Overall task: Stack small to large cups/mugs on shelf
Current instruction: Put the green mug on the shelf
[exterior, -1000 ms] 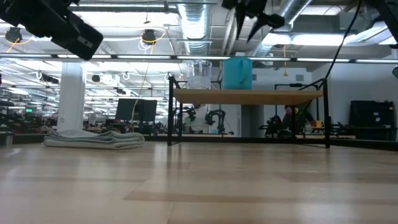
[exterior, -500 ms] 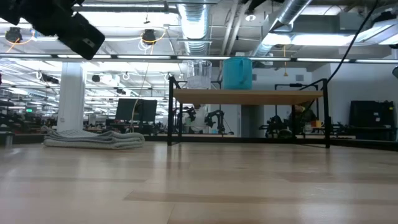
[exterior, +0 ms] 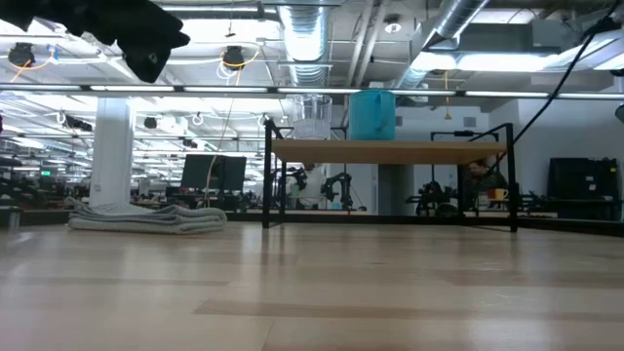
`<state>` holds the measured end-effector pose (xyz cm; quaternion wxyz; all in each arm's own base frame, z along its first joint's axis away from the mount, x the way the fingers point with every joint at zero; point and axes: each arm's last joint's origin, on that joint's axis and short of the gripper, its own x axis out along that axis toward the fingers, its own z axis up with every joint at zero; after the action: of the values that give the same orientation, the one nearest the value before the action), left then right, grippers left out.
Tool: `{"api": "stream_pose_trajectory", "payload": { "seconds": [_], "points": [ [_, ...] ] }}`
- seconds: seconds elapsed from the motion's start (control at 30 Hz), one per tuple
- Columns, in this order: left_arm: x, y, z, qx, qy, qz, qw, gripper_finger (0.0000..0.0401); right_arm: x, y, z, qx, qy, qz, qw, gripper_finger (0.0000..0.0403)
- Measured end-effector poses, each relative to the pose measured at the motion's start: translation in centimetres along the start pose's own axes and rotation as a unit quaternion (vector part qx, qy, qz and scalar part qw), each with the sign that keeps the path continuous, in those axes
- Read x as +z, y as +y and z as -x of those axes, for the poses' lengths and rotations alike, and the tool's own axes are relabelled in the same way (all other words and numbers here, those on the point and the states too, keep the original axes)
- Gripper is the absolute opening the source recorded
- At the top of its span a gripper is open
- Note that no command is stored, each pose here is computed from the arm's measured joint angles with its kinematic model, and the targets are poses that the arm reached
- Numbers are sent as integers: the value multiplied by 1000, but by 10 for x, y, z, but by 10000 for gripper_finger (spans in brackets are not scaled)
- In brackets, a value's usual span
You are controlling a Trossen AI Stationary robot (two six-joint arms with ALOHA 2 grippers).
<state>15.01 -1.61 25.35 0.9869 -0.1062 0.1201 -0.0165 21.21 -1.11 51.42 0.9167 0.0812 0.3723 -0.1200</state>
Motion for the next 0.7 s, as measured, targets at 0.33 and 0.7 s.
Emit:
{"api": "stream_pose_trajectory", "payload": {
  "seconds": [0.33, 0.7],
  "points": [
    [0, 1, 0, 24, -7, 21, 999, 85, -67, 12, -16, -3, 110, 24, 994, 155],
    [1, 2, 0, 31, -9, 22, 999, 85, -153, 58, -62, 95, 217, 139, 961, 151]
  ]
}}
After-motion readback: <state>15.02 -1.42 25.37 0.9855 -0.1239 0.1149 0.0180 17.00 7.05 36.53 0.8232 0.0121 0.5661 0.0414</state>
